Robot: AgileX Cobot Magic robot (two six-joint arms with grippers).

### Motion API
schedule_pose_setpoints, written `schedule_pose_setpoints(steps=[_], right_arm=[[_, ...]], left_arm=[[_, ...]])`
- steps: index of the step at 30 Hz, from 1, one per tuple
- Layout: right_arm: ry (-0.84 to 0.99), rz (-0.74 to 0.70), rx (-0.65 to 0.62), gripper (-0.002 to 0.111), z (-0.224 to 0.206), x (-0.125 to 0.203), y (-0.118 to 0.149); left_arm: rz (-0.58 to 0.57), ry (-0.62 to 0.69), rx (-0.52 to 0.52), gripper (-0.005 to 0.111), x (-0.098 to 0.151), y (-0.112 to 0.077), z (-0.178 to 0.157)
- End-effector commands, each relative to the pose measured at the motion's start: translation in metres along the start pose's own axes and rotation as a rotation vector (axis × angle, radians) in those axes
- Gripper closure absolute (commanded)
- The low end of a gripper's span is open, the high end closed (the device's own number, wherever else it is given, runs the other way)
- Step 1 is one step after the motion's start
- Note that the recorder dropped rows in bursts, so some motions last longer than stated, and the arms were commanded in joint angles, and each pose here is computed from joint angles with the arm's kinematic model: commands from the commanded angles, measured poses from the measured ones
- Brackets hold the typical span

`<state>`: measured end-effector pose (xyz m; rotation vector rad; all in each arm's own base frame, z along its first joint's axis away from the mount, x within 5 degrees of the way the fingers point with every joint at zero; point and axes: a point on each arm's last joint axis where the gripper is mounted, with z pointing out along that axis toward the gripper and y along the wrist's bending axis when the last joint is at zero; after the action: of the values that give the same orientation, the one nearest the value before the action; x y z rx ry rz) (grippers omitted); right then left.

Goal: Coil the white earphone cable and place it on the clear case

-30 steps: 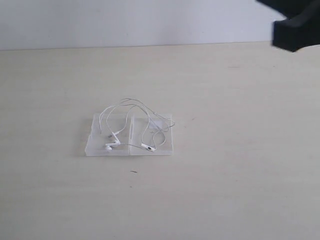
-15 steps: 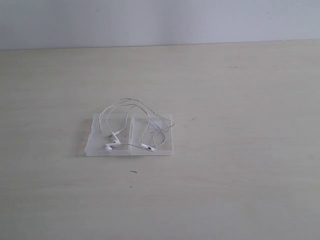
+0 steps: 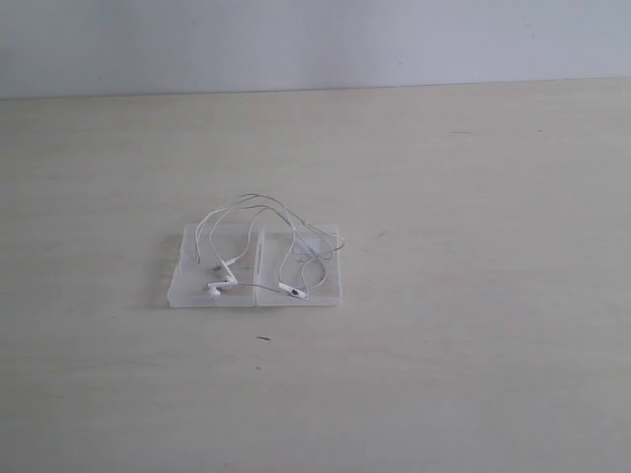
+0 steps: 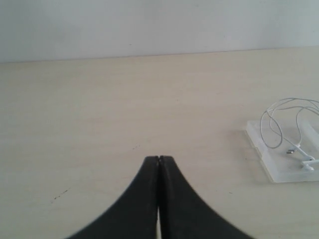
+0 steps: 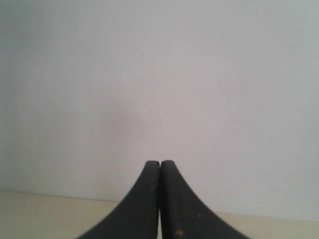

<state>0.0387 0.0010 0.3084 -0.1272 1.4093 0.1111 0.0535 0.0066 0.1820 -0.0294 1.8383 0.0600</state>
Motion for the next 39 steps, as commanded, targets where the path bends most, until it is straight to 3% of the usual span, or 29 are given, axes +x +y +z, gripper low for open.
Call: schedule_pose_setpoints(steps=[1,8,18,30,39], right_arm=[[0.021,-0.015,0.062,0.108,-0.006,0.018,-0.002],[0.176,-0.042,0.095,0.108,-0.002,0.073,0.0],[0.298,-0.065,0.092,0.108,-0.001,0.116,0.0],[0.337,-0.057,0.097,0.108,-0.003,0.12,0.0],[0.34,0.079,0.122,0.108,-0.003,0.121,0.0]], left_arm=[[-0.004,-0.007,0.0,0.107,0.0,0.0,0.0],[-0.004,-0.007,0.0,0.107,0.0,0.0,0.0],[-0.004,-0.007,0.0,0.107,0.0,0.0,0.0],[-0.004,-0.007,0.0,0.107,0.0,0.0,0.0],[-0.004,-0.007,0.0,0.107,0.0,0.0,0.0]])
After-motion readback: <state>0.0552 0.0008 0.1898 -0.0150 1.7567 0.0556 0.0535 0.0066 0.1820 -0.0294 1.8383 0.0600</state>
